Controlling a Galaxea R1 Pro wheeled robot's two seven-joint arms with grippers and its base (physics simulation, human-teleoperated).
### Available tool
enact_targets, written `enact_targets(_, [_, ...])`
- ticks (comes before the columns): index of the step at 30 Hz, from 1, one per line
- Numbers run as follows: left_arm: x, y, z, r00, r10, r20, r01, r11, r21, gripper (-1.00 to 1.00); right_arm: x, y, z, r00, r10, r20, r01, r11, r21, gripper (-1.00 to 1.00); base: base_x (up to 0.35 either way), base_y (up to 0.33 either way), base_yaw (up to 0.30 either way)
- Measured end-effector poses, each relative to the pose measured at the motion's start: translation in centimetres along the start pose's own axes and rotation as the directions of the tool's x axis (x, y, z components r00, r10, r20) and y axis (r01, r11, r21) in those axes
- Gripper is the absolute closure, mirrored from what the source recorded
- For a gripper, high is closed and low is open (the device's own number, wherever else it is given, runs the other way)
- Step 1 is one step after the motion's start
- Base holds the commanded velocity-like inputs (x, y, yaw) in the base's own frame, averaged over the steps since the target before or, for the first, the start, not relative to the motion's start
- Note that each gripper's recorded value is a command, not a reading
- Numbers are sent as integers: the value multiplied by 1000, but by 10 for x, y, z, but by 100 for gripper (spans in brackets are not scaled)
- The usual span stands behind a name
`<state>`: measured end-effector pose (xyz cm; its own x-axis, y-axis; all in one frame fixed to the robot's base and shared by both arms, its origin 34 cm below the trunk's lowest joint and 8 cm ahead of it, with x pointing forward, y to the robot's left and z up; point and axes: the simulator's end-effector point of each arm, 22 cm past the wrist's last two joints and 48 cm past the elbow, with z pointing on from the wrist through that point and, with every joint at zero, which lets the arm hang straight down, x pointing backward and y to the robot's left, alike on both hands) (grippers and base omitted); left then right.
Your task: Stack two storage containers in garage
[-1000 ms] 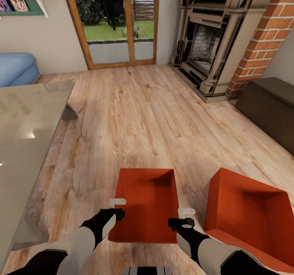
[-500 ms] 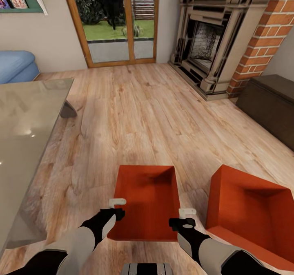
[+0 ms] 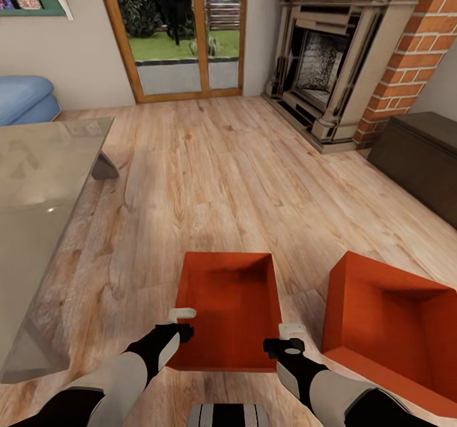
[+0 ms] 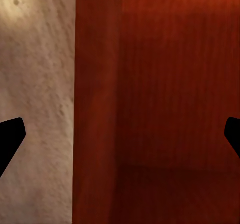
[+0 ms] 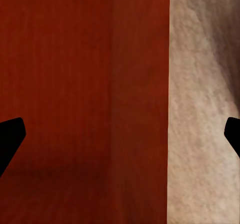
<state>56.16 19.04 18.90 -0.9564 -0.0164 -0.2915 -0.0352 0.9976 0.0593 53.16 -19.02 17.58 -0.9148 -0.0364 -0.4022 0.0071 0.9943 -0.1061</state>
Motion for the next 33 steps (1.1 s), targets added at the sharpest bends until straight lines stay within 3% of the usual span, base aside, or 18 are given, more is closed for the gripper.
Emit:
enact_targets(15, [0,0,0,1000,0,1,0,1000,0,-100,0,-1,0,1000,2,-1,-2,1000,2,-100,0,0,0])
enact_targets(21, [-1,26,3,1000,-1,4,1,999,-33,-100,0,-2,0,1000,5,-1,-5,1000,2,-100,0,0,0])
enact_targets(33, [-1,29,3,1000,1,2,-1,999,-39,-100,0,-1,0,1000,6,-1,-6,1000,2,-100,0,0,0])
